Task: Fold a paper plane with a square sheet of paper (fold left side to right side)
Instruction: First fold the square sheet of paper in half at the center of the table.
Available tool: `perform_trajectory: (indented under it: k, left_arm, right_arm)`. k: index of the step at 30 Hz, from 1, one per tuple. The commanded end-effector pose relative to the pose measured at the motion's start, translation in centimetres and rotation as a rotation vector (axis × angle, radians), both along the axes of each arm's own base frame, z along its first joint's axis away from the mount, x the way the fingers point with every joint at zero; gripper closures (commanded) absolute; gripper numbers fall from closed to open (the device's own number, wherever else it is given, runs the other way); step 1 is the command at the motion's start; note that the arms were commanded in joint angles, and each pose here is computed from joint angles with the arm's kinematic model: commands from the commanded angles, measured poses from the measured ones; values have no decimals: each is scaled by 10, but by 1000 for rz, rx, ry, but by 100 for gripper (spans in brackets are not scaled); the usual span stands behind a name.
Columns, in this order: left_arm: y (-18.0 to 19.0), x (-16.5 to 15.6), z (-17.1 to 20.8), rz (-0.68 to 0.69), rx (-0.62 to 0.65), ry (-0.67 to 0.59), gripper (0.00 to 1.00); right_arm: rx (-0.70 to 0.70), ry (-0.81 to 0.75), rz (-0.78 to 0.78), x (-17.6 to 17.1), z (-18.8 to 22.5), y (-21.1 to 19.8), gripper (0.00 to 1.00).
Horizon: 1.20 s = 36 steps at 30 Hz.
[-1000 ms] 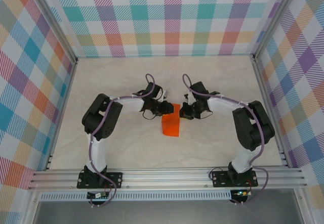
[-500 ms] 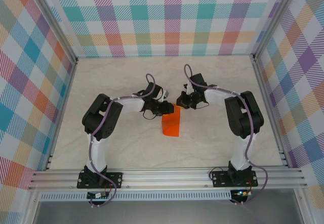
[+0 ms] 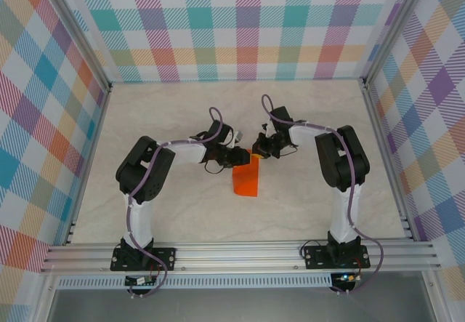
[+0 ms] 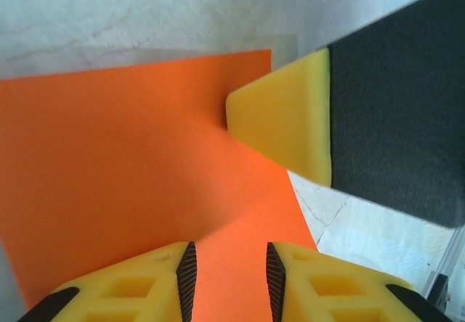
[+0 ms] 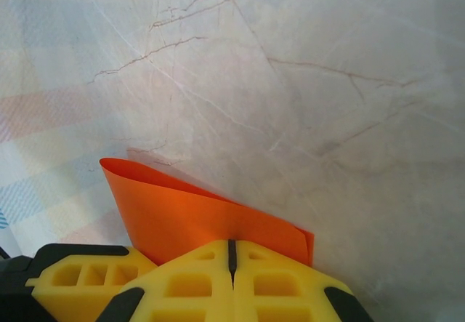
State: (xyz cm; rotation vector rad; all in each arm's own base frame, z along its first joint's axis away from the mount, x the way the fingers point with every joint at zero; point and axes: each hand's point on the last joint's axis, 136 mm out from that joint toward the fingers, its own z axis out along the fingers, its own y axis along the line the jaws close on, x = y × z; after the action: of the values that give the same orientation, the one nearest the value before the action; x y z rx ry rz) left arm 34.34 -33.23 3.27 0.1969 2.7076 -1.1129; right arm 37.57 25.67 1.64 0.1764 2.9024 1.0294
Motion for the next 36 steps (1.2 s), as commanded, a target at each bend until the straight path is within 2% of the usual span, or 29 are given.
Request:
perform_trajectory:
  k: [1, 9, 22, 36]
  left_arm:
    - [-7, -16, 14, -57, -41, -21, 66]
    - [-17, -29, 18, -110, -78, -25, 65]
    - [-3, -54, -2, -137, -32, 5, 67]
    - [10, -93, -13, -165, -46, 30, 67]
  right_arm:
    - [-107, 118, -2, -25, -34, -15, 100]
    - [-126, 128, 5, -29, -39, -17, 100]
    - [-146, 125, 8, -30, -37, -18, 100]
    - [-165, 126, 8, -30, -36, -21, 100]
